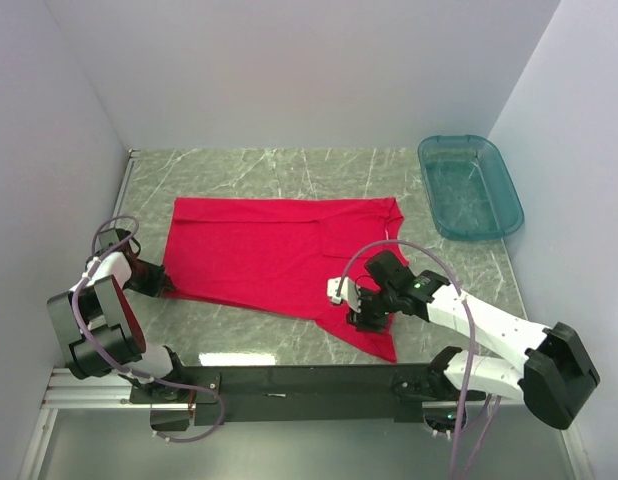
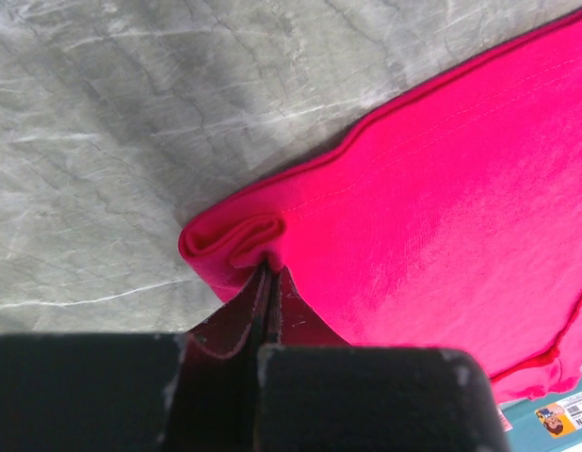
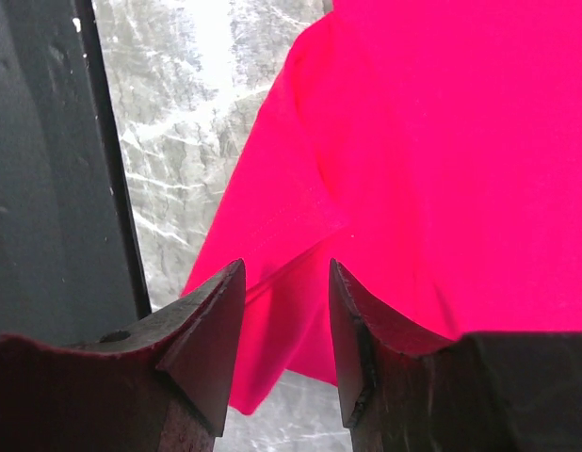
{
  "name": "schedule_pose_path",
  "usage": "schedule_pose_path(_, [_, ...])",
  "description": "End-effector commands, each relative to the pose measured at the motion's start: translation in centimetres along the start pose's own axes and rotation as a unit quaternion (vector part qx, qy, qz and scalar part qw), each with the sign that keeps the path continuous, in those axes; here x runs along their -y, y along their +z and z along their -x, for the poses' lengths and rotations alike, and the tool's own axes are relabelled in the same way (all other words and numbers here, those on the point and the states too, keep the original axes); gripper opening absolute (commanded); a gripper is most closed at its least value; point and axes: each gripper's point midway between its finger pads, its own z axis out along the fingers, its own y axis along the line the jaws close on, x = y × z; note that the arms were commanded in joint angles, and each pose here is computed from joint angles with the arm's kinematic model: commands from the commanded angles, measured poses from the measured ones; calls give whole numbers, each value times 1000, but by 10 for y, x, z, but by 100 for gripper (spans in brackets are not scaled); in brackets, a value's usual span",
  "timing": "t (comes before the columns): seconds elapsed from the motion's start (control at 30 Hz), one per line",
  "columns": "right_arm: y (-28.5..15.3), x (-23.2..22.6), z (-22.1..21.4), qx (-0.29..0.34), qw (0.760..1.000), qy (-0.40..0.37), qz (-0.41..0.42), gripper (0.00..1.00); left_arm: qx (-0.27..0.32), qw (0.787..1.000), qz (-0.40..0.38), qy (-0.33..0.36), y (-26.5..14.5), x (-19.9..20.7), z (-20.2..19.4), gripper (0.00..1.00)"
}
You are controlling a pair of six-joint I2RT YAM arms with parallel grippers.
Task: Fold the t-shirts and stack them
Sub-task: Fold the tshirt
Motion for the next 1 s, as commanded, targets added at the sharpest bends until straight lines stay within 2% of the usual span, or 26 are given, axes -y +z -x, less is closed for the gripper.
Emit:
schedule_pose_path(0.0, [-2, 8, 20, 24, 1000, 16, -5, 48, 10, 1000, -17, 15, -3, 6, 6, 0])
schedule_pose_path(0.47, [9, -9, -14, -61, 996, 44, 53, 46, 8, 1000, -21, 14, -3, 8, 5, 0])
schedule_pose_path(0.97, [23, -17, -20, -90, 991, 55, 85, 42, 7, 1000, -22, 16, -4, 7, 4, 0])
